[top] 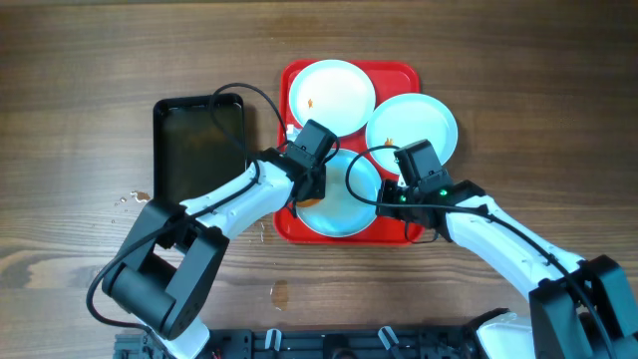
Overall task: Clean dirty plates on tray and stack at the side
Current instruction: 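Scrub the bottom plate with the sponge in the left gripper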
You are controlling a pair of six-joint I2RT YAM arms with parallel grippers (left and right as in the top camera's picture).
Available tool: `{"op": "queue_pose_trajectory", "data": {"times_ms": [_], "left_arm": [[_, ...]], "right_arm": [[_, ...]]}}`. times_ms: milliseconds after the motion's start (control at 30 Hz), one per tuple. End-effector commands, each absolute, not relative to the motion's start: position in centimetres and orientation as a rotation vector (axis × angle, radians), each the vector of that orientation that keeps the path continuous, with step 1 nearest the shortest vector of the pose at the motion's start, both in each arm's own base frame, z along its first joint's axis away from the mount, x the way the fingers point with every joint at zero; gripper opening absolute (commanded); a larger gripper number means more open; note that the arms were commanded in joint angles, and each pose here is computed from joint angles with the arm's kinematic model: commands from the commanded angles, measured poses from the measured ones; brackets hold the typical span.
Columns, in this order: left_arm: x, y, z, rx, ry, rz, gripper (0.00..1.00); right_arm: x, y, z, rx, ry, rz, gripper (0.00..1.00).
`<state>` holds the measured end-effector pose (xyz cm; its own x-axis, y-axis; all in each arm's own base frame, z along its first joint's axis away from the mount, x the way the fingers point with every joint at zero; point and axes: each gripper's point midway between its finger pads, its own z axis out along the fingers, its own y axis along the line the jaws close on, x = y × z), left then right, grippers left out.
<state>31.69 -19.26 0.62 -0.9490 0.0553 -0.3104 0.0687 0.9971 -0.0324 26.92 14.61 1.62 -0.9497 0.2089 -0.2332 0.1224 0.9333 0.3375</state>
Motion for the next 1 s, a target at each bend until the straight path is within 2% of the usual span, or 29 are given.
{"op": "queue_pose_trajectory", "data": {"times_ms": [0,167,267,333,400,500,567,633,733,967], "left_arm": [[31.9,-14.6,-0.6,0.003,2.822,0.233,0.04],[32.8,-15.3,1.9,-0.018,2.793,0.186,0.04],[33.0,-15.8,3.0,-0.021,2.780,0.140,0.04],[32.9,-16.0,3.4,-0.021,2.779,0.120,0.04],[32.8,-16.1,3.4,-0.019,2.783,0.107,0.04],[32.5,-16.8,3.2,-0.010,2.808,0.052,0.04],[32.3,-17.5,3.2,-0.003,2.822,0.000,0.04],[32.2,-18.3,3.2,0.004,2.832,-0.069,0.04],[32.2,-19.6,3.3,0.015,2.835,-0.163,0.04],[32.2,-19.8,3.3,0.017,2.837,-0.179,0.04]], "right_arm": [[25.1,12.1,-0.9,0.295,2.868,0.307,0.04],[25.2,12.6,-0.9,0.203,2.862,0.344,0.04],[25.0,14.3,-0.4,0.015,2.858,0.456,0.16],[25.1,14.4,-0.2,0.008,2.853,0.468,0.26],[25.4,14.8,0.4,-0.009,2.837,0.500,0.28],[26.0,15.6,1.6,-0.053,2.795,0.560,0.38],[26.2,16.5,2.3,-0.109,2.763,0.626,0.42],[26.4,16.5,2.1,-0.106,2.758,0.618,0.42],[26.9,15.7,0.9,-0.084,2.776,0.537,0.36],[26.9,15.9,-1.6,-0.068,2.823,0.536,0.27]]}}
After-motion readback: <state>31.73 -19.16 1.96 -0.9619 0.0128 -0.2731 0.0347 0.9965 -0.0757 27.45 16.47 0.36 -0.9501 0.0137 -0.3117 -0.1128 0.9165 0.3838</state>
